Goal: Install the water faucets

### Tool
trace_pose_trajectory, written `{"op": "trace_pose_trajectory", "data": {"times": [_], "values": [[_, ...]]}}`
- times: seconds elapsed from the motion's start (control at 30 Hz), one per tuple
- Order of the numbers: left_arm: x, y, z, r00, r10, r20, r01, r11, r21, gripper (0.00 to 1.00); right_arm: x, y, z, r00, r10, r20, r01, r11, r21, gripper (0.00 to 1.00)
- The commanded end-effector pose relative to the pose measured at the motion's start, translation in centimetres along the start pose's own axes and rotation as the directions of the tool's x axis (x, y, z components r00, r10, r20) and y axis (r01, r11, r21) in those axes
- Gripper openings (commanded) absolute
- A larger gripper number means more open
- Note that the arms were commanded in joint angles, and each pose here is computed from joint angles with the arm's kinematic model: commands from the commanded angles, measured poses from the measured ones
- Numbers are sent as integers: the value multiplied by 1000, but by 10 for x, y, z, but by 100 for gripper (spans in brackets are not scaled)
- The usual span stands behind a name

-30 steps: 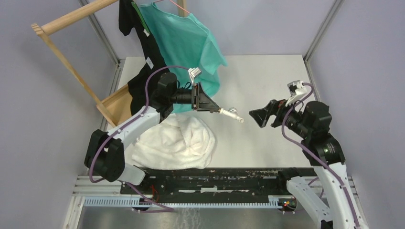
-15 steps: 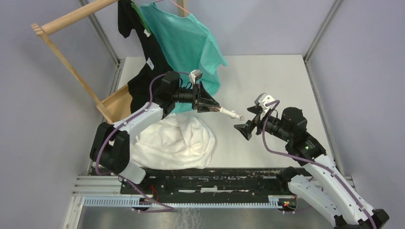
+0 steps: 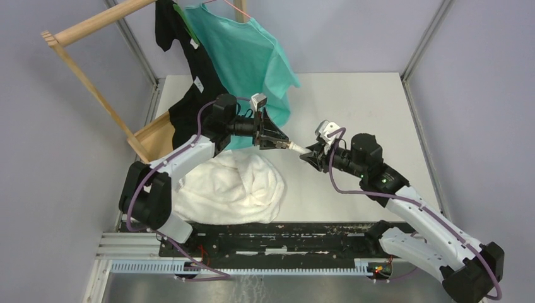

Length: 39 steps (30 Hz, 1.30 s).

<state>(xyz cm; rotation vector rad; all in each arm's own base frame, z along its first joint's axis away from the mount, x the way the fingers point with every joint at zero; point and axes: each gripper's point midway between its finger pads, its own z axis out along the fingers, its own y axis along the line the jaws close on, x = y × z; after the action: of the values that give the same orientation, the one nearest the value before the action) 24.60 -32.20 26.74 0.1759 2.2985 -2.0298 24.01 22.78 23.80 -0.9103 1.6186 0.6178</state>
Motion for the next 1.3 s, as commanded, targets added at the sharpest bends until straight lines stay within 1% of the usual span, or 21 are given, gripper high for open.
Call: {"op": "trace_pose_trajectory", "data": {"times": [0.0, 0.03, 0.07, 0.13, 0.2, 0.23, 0.33, 0.4, 0.47, 0.5, 0.57, 0.63, 0.7, 0.77, 0.9, 0.97, 1.03, 1.1, 1.13, 1.17, 1.27], "values": [[4, -35, -7, 994, 102, -32, -99, 992, 77, 3, -22, 0, -5, 997, 34, 72, -35, 999, 17, 16], [3, -35, -6, 993, 116, -28, -113, 990, 80, 3, -23, -3, -7, 995, 71, 73, -74, 996, 42, 9], [3, -36, -7, 991, 133, -25, -131, 988, 83, 3, -23, -4, -9, 986, 151, 72, -155, 986, 61, 2], [4, -39, -7, 983, 183, -27, -179, 979, 102, 3, -28, 0, -10, 956, 285, 67, -289, 955, 62, 1], [4, -40, -7, 975, 223, -23, -219, 969, 114, 3, -32, 18, -6, 910, 415, 29, -414, 910, -22, 1], [3, -39, -7, 971, 240, -16, -236, 965, 114, 3, -32, 28, -1, 872, 488, -16, -488, 870, -66, 1], [2, -36, -6, 956, 293, -1, -291, 950, 113, 3, -38, 60, 8, 748, 638, -184, -664, 722, -193, 1], [2, -33, -6, 940, 342, 8, -341, 933, 113, 3, -45, 74, 14, 643, 715, -276, -766, 595, -242, 1], [-1, -30, -6, 927, 375, 21, -375, 921, 105, 3, -51, 83, 20, 534, 774, -340, -844, 460, -277, 1], [-2, -28, -6, 921, 388, 28, -388, 916, 102, 3, -55, 86, 23, 493, 794, -357, -865, 402, -300, 1], [-5, -30, -5, 906, 421, 53, -424, 899, 106, 3, -68, 85, 23, 405, 840, -361, -895, 285, -342, 1], [-6, -33, -6, 885, 458, 81, -465, 879, 103, 3, -76, 77, 21, 334, 880, -337, -909, 208, -360, 1], [-8, -32, -7, 873, 477, 104, -486, 870, 87, 3, -82, 67, 18, 288, 906, -310, -917, 168, -362, 1], [-9, -31, -8, 869, 480, 119, -490, 868, 77, 3, -82, 60, 17, 256, 923, -288, -928, 152, -341, 1], [-11, -32, -10, 869, 466, 167, -482, 873, 71, 3, -81, 56, 12, 215, 935, -281, -936, 115, -333, 0], [-14, -39, -13, 867, 441, 233, -470, 879, 85, 3, -76, 52, 11, 171, 945, -279, -940, 71, -334, 1], [-15, -50, -17, 853, 420, 310, -472, 874, 116, 3, -78, 46, 9, 123, 955, -268, -929, 16, -369, 1], [-16, -62, -25, 830, 393, 396, -483, 862, 155, 3, -77, 40, 10, 65, 961, -268, -917, -48, -396, 0], [-17, -70, -29, 812, 377, 444, -492, 853, 175, 3, -83, 38, 8, 58, 963, -262, -896, -65, -439, 1], [-20, -72, -33, 804, 350, 481, -482, 857, 183, 3, -84, 36, 9, 30, 963, -266, -885, -98, -455, 1], [-27, -76, -40, 772, 313, 553, -470, 867, 166, 3, -90, 29, 8, -22, 961, -276, -841, -167, -515, 1]]}}
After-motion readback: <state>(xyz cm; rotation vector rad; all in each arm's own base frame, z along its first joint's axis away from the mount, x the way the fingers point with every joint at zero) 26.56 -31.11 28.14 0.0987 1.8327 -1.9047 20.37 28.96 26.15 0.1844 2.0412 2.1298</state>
